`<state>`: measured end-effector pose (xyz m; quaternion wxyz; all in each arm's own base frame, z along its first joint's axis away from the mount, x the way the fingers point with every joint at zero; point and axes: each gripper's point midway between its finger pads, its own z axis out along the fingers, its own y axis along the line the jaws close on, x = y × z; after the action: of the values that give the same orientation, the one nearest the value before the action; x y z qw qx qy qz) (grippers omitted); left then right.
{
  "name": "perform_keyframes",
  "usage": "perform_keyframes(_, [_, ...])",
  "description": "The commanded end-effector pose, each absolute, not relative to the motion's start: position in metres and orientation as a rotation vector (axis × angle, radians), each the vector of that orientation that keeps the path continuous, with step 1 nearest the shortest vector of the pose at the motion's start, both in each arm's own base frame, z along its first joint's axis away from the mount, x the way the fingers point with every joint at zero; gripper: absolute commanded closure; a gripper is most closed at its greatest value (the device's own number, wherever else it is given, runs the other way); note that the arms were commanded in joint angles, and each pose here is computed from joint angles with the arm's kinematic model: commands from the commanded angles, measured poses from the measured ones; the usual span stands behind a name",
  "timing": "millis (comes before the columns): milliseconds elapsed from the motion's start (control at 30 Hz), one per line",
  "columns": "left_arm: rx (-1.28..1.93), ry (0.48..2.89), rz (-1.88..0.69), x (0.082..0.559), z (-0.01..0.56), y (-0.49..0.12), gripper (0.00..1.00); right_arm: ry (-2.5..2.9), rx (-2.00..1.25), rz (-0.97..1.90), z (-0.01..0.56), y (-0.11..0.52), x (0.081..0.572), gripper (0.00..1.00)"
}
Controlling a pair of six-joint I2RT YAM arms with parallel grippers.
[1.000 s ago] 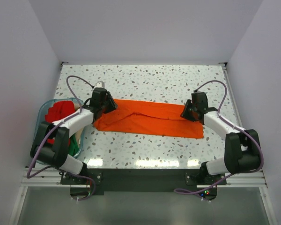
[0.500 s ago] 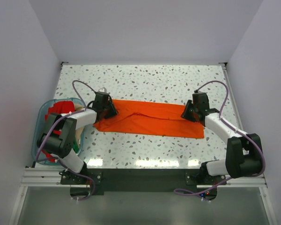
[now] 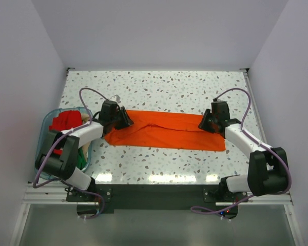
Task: Fold and stack the t-shirts
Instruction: Fold the tshirt
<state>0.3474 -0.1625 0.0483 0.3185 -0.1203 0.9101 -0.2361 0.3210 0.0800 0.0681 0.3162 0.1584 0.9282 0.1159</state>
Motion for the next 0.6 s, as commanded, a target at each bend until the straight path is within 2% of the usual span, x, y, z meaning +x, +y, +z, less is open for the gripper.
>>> perform_keyframes(0, [-0.251, 2.344, -0.646, 0.350, 0.063, -0.165, 0.61, 2.421, 0.398, 0.347, 0.075, 0.085, 0.321, 0.69])
perform_keyframes(133, [-0.236, 2.331, -0.661, 0.346, 0.064, -0.165, 0.61, 2.413, 0.389, 0.356, 0.077, 0.086, 0.321, 0.68])
perform_keyframes(233, [-0.278, 2.321, -0.611, 0.346, 0.066, -0.157, 0.60, 2.376, 0.332, 0.470, 0.088, 0.102, 0.326, 0.67])
perform_keyframes(467, [-0.526, 2.246, -0.321, 0.325, 0.078, -0.097, 0.57, 2.329, 0.046, 0.579, 0.124, 0.180, 0.349, 0.65])
perform_keyframes(567, [-0.562, 2.225, -0.294, 0.317, 0.082, -0.088, 0.56, 2.306, -0.092, 0.622, 0.130, 0.221, 0.360, 0.66])
